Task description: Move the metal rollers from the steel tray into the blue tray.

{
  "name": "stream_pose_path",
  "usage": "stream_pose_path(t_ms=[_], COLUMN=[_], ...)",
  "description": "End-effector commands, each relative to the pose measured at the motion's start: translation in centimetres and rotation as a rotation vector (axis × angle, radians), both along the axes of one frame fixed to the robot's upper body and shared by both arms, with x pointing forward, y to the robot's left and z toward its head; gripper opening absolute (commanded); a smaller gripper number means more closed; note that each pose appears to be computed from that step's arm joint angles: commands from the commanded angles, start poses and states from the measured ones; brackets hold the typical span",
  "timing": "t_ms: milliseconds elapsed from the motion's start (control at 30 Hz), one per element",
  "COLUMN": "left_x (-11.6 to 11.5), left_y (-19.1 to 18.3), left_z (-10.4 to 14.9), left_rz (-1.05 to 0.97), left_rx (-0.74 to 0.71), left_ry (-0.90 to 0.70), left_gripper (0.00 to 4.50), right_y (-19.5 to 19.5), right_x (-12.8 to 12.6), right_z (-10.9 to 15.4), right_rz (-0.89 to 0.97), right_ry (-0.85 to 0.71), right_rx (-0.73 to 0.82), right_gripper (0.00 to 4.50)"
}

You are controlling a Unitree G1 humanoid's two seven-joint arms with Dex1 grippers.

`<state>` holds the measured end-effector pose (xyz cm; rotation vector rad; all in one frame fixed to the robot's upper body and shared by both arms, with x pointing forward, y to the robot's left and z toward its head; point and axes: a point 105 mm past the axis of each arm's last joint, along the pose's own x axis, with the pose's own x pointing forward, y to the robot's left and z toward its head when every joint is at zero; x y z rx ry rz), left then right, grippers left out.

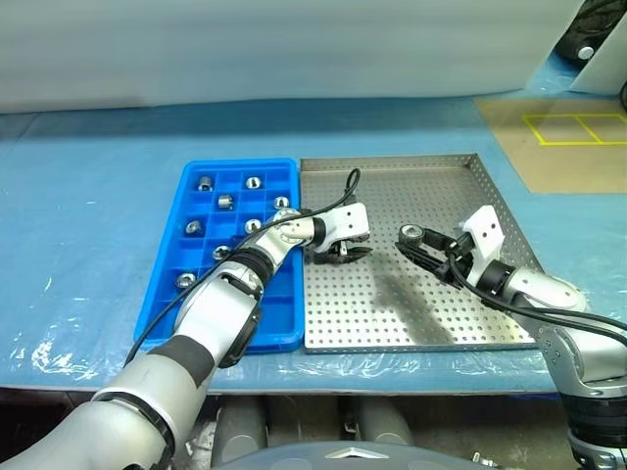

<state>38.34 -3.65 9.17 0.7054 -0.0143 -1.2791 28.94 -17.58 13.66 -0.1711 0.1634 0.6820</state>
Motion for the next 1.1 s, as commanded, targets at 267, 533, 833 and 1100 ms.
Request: stream_pose_path(t_ms=[267, 533, 833, 1100], left_x=[1.3, 3.8, -1.2, -7.4], left_y=[3.3, 13.4, 23.4, 24.4], left_z=[14.3, 18.7, 14.9, 11.3], left_rz=[-0.172, 0.066, 0.128, 0.205], left_rx=[-0.476, -0.564, -0.422, -0.401], left_ry=[0.161, 0.185, 0.319, 0.343], left_gripper=[3.30, 3.30, 3.30, 3.30], right_y=[1.3, 4.2, 10.0, 14.0], right_x=[0.7, 1.4, 2.2, 3.0], right_z=[2.1, 3.1, 3.3, 1.5], right_rz=[0.056, 0.213, 0.500, 0.694], right_ry=[-0.088, -0.100, -0.059, -0.008], right_rx=[0.036, 0.039, 0.076, 0.058], right_gripper=[1.65, 1.65, 1.65, 1.65])
